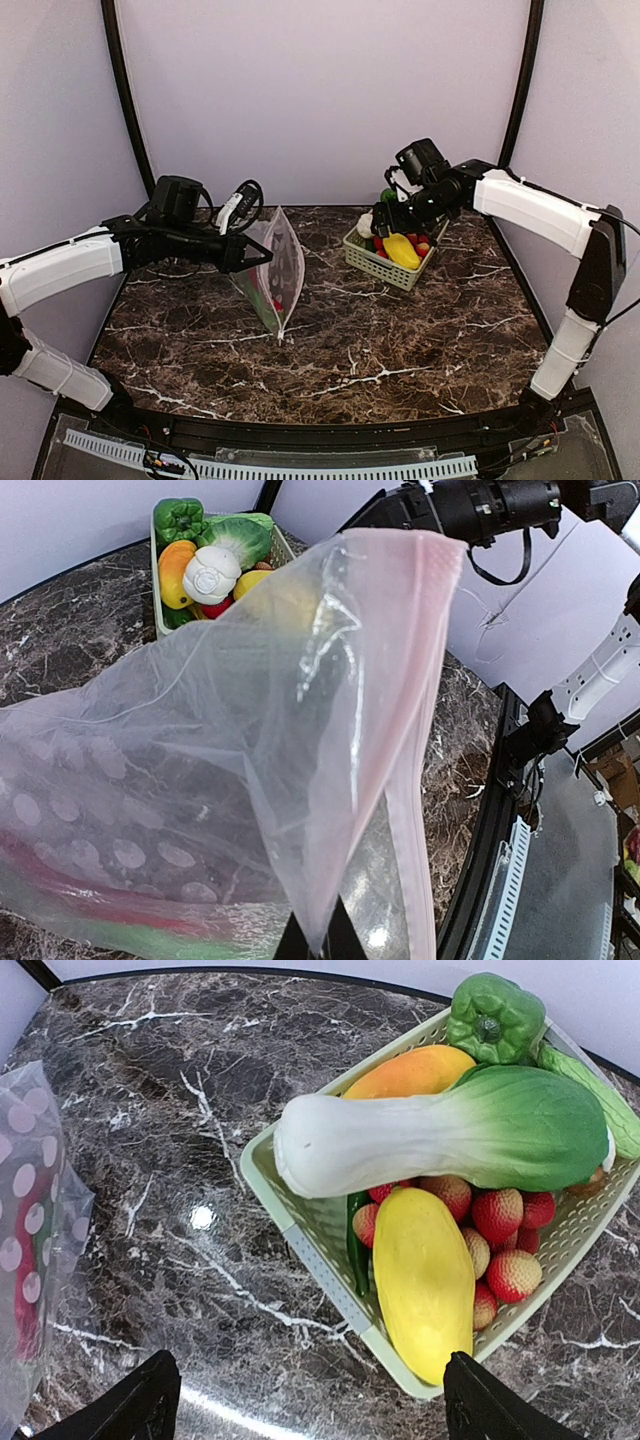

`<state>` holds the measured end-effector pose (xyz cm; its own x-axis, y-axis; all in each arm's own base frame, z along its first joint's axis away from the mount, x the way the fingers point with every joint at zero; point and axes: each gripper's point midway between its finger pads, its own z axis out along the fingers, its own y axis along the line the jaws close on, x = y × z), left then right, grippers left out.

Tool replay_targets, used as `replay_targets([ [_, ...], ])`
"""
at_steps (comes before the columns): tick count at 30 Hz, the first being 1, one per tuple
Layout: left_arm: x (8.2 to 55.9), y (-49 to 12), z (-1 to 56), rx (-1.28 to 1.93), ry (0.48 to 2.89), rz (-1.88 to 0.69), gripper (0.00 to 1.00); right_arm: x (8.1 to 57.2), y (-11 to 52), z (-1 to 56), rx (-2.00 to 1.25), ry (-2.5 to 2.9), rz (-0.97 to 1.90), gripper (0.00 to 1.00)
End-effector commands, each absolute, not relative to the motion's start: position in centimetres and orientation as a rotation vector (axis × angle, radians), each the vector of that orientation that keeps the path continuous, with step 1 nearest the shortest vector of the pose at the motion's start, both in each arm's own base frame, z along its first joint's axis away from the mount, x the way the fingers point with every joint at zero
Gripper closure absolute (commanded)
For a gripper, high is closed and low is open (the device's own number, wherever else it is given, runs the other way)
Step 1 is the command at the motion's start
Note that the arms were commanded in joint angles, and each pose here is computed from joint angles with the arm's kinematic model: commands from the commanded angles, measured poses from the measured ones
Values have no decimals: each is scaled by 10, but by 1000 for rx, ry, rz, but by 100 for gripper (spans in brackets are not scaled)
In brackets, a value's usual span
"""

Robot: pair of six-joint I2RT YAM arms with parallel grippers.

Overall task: Place the food in the zip-top bag and seal the zipper
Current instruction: Pick up the fake vegetable from the bin.

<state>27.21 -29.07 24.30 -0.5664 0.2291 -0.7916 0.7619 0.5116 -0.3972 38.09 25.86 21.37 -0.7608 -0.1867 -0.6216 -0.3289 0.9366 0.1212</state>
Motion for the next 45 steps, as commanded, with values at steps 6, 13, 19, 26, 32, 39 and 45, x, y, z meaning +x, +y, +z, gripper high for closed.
replay_targets([
  [6, 273, -285, 248, 802, 2046, -973, 99, 426, 227, 170, -248, 2505, 115, 12],
  [13, 273, -286, 246, 798, 2056, -992, 99, 424, 227, 138, -289, 2564, 134, 14],
  [19, 273, -287, 244, 798, 2064, -992, 99, 428, 221, 116, -284, 2608, 110, 24],
  [26, 274, -287, 241, 797, 2071, -992, 99, 431, 221, 106, -307, 2615, 100, 31],
  [32, 274, -287, 242, 796, 2070, -993, 99, 431, 218, 99, -314, 2623, 82, 38],
  [39, 274, -287, 241, 797, 2071, -997, 99, 432, 218, 107, -313, 2603, 100, 49],
  [45, 274, -287, 242, 799, 2069, -999, 99, 428, 219, 130, -301, 2563, 142, 50],
])
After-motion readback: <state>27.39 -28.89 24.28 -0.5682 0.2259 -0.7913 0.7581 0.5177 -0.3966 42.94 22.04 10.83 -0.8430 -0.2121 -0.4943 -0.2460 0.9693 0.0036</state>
